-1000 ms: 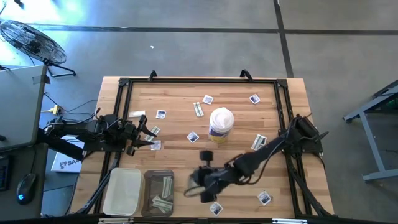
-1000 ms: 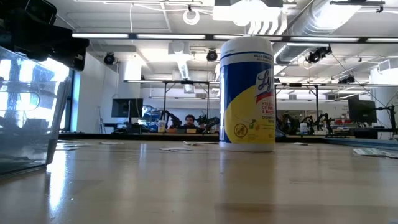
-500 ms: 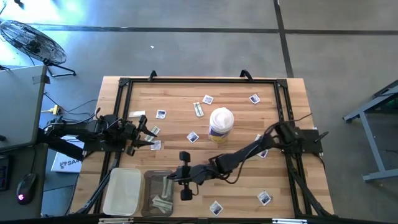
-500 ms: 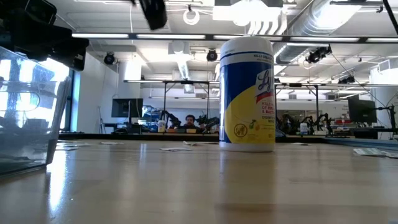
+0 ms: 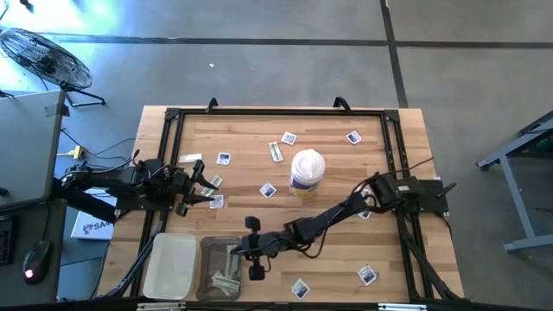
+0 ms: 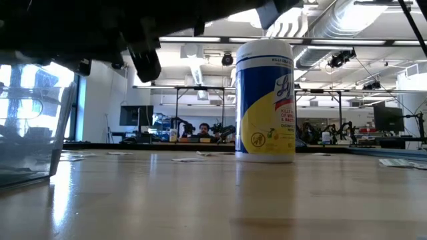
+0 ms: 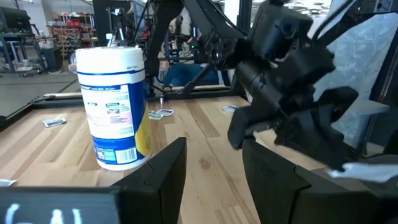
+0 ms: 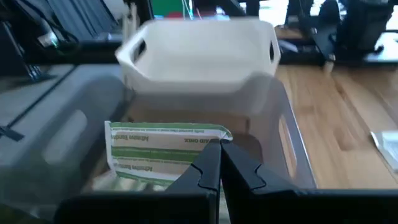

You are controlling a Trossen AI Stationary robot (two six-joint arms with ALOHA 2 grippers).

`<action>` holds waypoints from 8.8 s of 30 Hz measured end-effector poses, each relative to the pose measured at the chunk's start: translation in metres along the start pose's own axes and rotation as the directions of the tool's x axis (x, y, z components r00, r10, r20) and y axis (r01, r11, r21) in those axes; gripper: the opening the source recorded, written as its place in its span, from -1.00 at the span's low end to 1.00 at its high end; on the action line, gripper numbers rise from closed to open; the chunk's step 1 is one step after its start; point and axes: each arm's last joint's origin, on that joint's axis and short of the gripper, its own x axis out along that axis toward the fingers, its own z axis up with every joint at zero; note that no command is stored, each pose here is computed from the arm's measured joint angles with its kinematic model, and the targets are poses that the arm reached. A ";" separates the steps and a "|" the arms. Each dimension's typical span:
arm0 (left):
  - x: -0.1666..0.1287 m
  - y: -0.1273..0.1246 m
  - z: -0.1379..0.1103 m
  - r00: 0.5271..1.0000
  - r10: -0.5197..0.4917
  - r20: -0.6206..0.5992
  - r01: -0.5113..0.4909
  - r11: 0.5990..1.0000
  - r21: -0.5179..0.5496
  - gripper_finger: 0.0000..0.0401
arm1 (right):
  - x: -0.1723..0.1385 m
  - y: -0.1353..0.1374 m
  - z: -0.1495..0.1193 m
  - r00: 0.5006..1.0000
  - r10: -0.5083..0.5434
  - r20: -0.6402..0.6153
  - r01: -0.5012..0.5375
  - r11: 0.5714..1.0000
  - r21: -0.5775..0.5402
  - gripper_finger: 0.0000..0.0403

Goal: Pick & Place First Aid Supplies
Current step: Put the bandage into the black transparent bin, then put the alcohol pad into the white bin

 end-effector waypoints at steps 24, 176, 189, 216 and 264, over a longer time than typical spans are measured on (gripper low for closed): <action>0.000 0.000 0.000 1.000 -0.002 0.000 0.002 1.000 0.000 -0.23 | -0.082 0.022 0.065 0.972 0.014 -0.234 -0.047 0.990 -0.135 -0.60; 0.000 0.000 0.000 1.000 0.000 0.000 0.000 1.000 0.000 -0.23 | -0.066 0.094 0.008 0.779 0.241 -0.579 -0.287 0.958 0.014 -0.64; 0.000 0.000 0.000 1.000 -0.001 0.000 0.001 1.000 0.000 -0.23 | -0.107 0.135 -0.025 0.634 0.106 -0.766 -0.197 0.980 -0.028 -0.43; 0.000 0.001 0.009 0.996 0.032 0.089 -0.016 0.984 -0.175 -0.23 | -0.090 0.143 -0.066 0.634 0.018 -0.773 -0.305 0.925 -0.228 -0.46; 0.023 -0.048 0.012 0.980 -0.163 0.116 0.181 0.969 -0.165 -0.23 | -0.064 0.040 0.060 0.916 0.078 -0.393 -0.249 0.880 -0.405 -1.00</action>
